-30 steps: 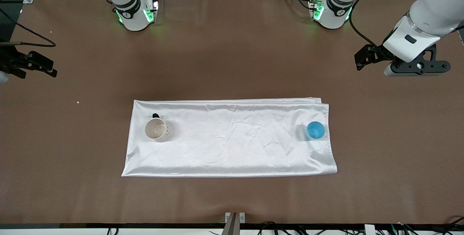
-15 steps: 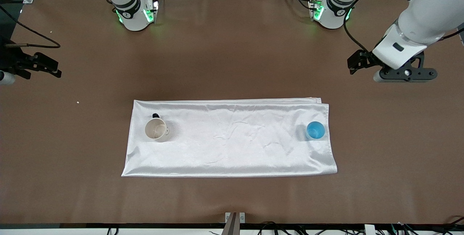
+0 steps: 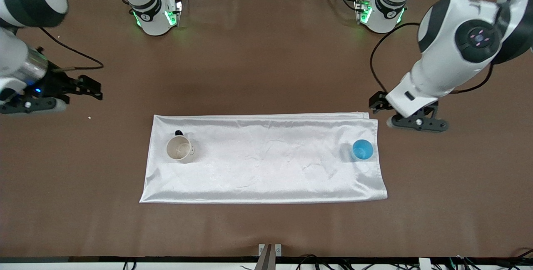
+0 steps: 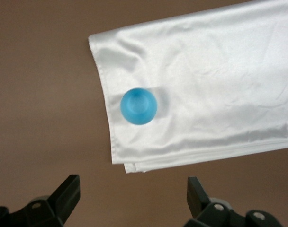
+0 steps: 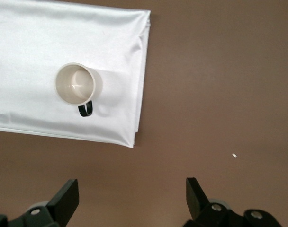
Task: Place blue cup into white mug on table
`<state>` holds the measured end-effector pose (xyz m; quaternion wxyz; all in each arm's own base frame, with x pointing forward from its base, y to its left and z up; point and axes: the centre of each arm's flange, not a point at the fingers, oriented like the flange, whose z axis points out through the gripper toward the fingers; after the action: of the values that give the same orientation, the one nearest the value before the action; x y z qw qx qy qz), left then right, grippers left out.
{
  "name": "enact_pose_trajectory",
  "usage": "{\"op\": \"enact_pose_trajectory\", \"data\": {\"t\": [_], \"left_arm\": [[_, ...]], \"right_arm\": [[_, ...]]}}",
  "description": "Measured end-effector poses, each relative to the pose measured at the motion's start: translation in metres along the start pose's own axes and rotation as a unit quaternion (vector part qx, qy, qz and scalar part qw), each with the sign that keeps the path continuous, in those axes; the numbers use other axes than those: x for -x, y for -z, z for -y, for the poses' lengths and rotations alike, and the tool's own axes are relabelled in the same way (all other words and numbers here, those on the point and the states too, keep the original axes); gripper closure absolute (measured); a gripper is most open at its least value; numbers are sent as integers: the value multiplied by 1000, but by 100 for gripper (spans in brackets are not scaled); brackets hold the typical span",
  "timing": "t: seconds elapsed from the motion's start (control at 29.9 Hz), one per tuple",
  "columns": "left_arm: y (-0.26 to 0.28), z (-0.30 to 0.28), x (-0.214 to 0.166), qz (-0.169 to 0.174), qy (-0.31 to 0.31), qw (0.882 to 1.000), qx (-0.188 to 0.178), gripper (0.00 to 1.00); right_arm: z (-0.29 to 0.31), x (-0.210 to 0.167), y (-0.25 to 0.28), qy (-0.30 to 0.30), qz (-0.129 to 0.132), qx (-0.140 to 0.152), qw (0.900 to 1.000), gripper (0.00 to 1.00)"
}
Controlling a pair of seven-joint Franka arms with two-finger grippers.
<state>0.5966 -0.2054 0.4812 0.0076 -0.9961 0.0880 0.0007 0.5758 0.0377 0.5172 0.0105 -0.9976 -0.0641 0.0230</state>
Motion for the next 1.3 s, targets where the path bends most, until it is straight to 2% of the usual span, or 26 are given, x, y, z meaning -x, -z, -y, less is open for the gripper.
{"op": "enact_pose_trajectory", "data": {"t": [0.27,0.43,0.63,0.77,1.04,1.3], "left_arm": [[-51,-18,-20,-7,-24,1000,-12,0],[-84,-20,-30,-1,-27,1000,-13,0],[-118,-22,-39,-1,-29,1000,-9,0],[-136,-24,-43,-2,-30,1000,-7,0],[-168,-25,-46,11,-31,999,-5,0],[-199,-26,-52,-1,-40,999,-11,0]], "right_arm": [[57,-37,-72,42,5,0,999,0],[90,-52,-129,34,-3,0,999,0],[114,-50,-207,39,-22,-1,999,0],[118,-45,-246,43,-19,-1,999,0],[131,-41,-268,54,-9,0,998,0],[135,-41,-267,57,-9,0,998,0]]}}
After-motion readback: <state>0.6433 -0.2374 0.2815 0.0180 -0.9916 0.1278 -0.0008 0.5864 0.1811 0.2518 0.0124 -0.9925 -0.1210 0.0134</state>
